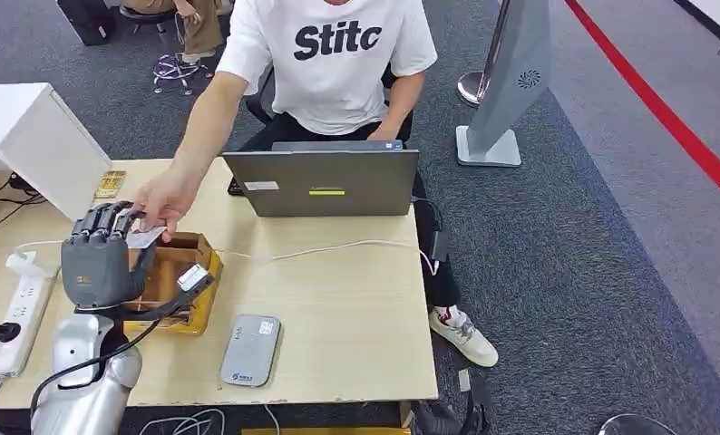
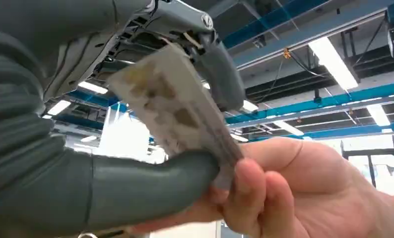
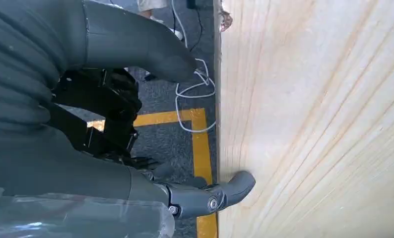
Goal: Pass the card to the sensor for recognition and then transmit it.
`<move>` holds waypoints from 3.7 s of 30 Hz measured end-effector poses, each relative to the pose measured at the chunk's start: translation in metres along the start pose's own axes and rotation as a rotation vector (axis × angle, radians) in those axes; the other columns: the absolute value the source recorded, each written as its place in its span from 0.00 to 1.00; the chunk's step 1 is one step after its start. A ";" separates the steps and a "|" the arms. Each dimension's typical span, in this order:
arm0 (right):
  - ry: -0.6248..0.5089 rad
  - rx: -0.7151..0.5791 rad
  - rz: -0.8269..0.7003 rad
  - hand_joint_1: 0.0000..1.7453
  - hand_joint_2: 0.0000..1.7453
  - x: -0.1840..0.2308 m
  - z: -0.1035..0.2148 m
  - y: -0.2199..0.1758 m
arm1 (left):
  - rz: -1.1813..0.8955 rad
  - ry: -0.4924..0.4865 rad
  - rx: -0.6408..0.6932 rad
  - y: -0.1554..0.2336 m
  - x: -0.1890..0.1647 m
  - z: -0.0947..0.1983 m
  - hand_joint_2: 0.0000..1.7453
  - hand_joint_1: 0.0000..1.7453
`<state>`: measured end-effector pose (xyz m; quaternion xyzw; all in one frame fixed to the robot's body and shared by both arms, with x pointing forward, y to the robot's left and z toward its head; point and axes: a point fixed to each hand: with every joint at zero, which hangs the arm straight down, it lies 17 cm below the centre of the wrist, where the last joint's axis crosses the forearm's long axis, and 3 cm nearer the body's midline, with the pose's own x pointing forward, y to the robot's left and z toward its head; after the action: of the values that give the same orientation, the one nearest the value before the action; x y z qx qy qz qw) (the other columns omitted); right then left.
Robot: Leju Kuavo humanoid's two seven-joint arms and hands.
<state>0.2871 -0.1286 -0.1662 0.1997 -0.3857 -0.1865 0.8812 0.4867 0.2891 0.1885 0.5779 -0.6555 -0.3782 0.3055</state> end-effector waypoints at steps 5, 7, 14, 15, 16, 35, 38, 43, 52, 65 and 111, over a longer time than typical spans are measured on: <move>0.000 0.001 -0.001 0.00 1.00 0.000 0.000 0.000 | 0.005 0.003 -0.002 -0.001 -0.001 0.001 1.00 1.00; -0.002 0.000 -0.002 0.00 1.00 0.000 0.000 0.000 | 0.009 0.005 0.000 0.000 -0.002 0.000 1.00 1.00; -0.003 0.000 -0.003 0.00 1.00 0.001 0.000 0.000 | 0.007 0.005 0.002 0.000 -0.004 0.000 1.00 1.00; -0.003 0.000 -0.003 0.00 1.00 0.001 0.000 0.000 | 0.007 0.005 0.002 0.000 -0.004 0.000 1.00 1.00; -0.003 0.000 -0.003 0.00 1.00 0.001 0.000 0.000 | 0.007 0.005 0.002 0.000 -0.004 0.000 1.00 1.00; -0.056 -0.021 -0.066 0.00 1.00 0.004 0.005 -0.008 | 0.395 -0.133 -0.180 -0.037 0.153 0.117 1.00 1.00; -0.056 -0.022 -0.067 0.00 1.00 0.004 0.005 -0.009 | 0.397 -0.149 -0.228 -0.051 0.163 0.129 1.00 1.00; -0.054 -0.023 -0.067 0.00 1.00 0.003 0.006 -0.009 | 0.396 -0.161 -0.317 -0.077 0.176 0.150 1.00 1.00; -0.054 -0.024 -0.068 0.00 1.00 0.002 0.006 -0.009 | 0.405 -0.158 -0.390 -0.097 0.186 0.167 1.00 1.00; -0.053 -0.024 -0.069 0.00 1.00 0.002 0.006 -0.009 | 0.402 -0.157 -0.403 -0.103 0.187 0.168 1.00 1.00; -0.002 0.006 -0.020 0.00 1.00 -0.001 0.002 0.000 | 0.343 0.022 -0.080 -0.036 0.045 0.003 1.00 0.99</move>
<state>0.2850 -0.1287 -0.1659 0.2062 -0.3852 -0.1945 0.8782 0.4964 0.2431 0.1550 0.4491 -0.7253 -0.3400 0.3956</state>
